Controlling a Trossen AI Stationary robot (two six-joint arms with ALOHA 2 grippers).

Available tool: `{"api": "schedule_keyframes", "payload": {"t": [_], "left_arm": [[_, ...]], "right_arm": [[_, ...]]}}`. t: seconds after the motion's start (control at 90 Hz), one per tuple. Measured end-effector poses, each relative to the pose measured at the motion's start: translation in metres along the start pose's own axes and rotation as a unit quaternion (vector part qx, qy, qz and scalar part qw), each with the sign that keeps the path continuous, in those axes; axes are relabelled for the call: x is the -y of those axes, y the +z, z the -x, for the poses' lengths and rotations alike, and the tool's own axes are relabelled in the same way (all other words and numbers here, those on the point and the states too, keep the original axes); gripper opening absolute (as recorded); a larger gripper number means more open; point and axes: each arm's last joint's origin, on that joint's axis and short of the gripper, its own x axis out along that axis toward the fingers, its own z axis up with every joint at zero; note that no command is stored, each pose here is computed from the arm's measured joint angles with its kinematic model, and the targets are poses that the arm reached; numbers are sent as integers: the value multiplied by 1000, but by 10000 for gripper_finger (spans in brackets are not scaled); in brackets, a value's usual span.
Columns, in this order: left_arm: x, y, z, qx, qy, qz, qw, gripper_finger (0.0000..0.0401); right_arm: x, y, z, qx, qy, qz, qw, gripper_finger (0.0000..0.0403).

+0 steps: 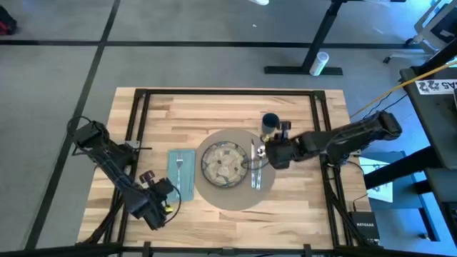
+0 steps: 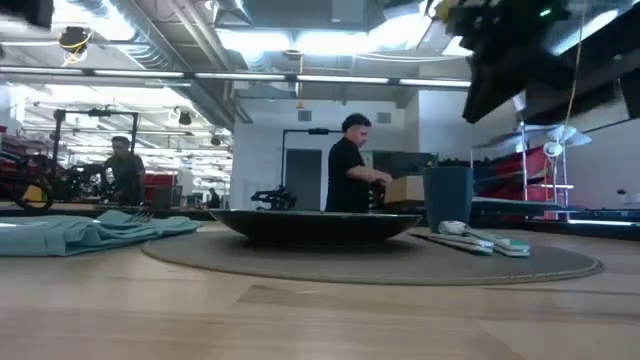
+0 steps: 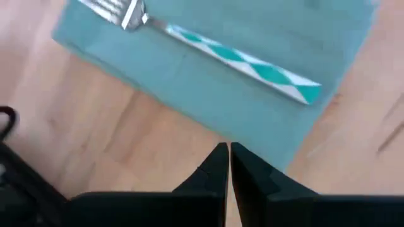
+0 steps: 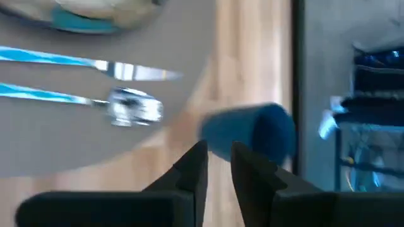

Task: Set table place
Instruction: Adjust the blue cup

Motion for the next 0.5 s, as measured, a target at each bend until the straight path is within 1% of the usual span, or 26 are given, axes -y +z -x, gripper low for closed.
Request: {"api": "schedule_keyframes", "payload": {"t": [0.133, 0.233, 0.322, 0.411, 0.5], "left_arm": [[-1, 8, 18, 29, 16, -9, 999, 0], [-3, 12, 27, 39, 26, -26, 999, 0], [-5, 14, 29, 41, 35, -39, 998, 0], [-7, 15, 29, 42, 46, -40, 997, 0], [-7, 16, 29, 56, 48, -39, 997, 0]], "right_arm": [[29, -3, -19, -32, 11, 5, 999, 7], [51, -6, -35, -49, 29, -2, 998, 5], [68, -9, -46, -39, 57, -6, 998, 2], [83, -11, -56, -20, 89, -12, 996, 1], [93, -12, -65, -3, 111, -14, 994, 0]]}}
